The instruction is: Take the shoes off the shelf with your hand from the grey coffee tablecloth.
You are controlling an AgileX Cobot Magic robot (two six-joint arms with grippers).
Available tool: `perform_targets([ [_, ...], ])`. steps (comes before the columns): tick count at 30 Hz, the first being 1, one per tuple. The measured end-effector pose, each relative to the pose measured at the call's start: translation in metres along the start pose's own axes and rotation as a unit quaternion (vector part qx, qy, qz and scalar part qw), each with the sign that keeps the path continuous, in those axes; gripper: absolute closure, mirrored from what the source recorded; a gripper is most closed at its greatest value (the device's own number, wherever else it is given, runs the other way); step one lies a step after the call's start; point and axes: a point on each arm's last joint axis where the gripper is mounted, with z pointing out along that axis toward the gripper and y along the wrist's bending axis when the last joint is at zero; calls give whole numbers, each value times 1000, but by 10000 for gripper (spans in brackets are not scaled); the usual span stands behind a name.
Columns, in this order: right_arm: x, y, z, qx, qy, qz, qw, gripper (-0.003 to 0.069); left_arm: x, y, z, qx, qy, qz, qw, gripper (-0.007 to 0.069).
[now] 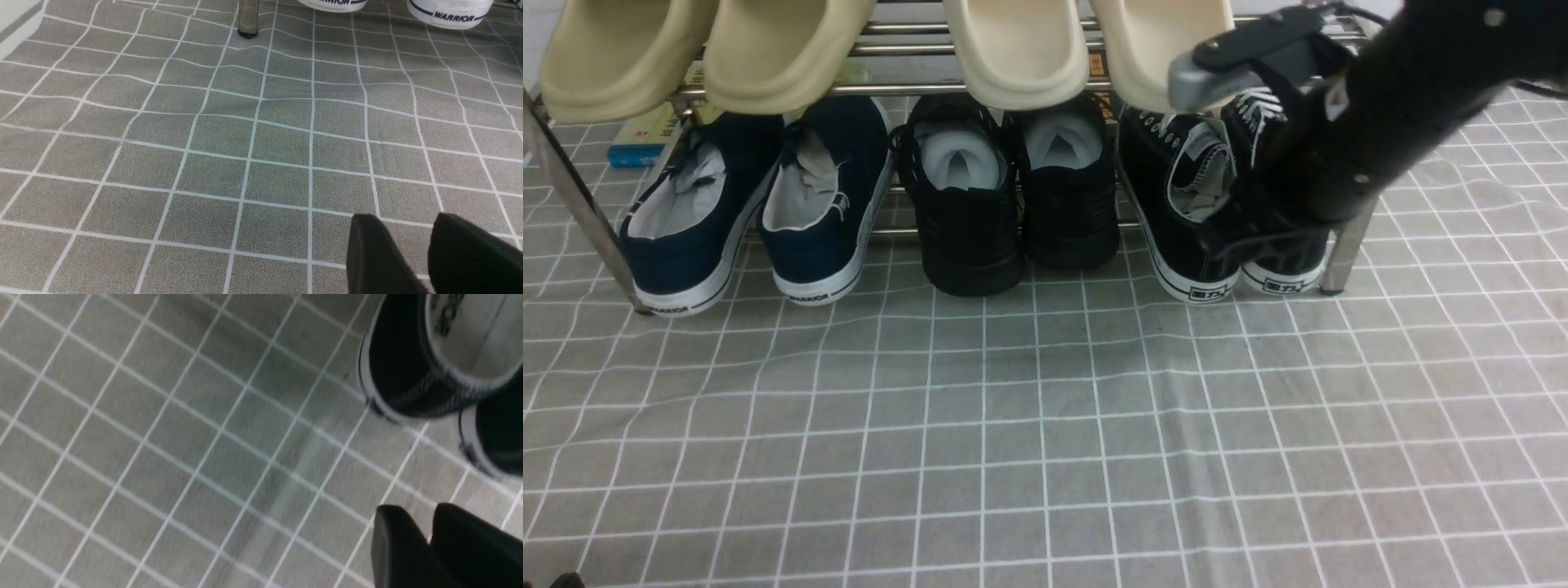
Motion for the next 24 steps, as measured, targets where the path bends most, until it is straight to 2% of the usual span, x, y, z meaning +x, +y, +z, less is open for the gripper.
perform_targets([
  [1,-13,-1,9,9,-16,-4,1000,424,0,0,0,0,0,0,1000,386],
  [4,-23,-3,18,17,-28,-8,999,368,0,0,0,0,0,0,1000,386],
  [5,-28,-4,27,20,-31,-11,999,328,0,0,0,0,0,0,1000,386],
  [9,-33,-4,44,22,-41,-13,999,270,0,0,0,0,0,0,1000,386],
  [18,-34,-6,71,32,-43,-24,998,264,0,0,0,0,0,0,1000,386],
  [23,-32,-7,81,36,-33,-29,998,308,0,0,0,0,0,0,1000,386],
  [24,-32,-7,84,37,-30,-30,998,341,0,0,0,0,0,0,1000,386],
])
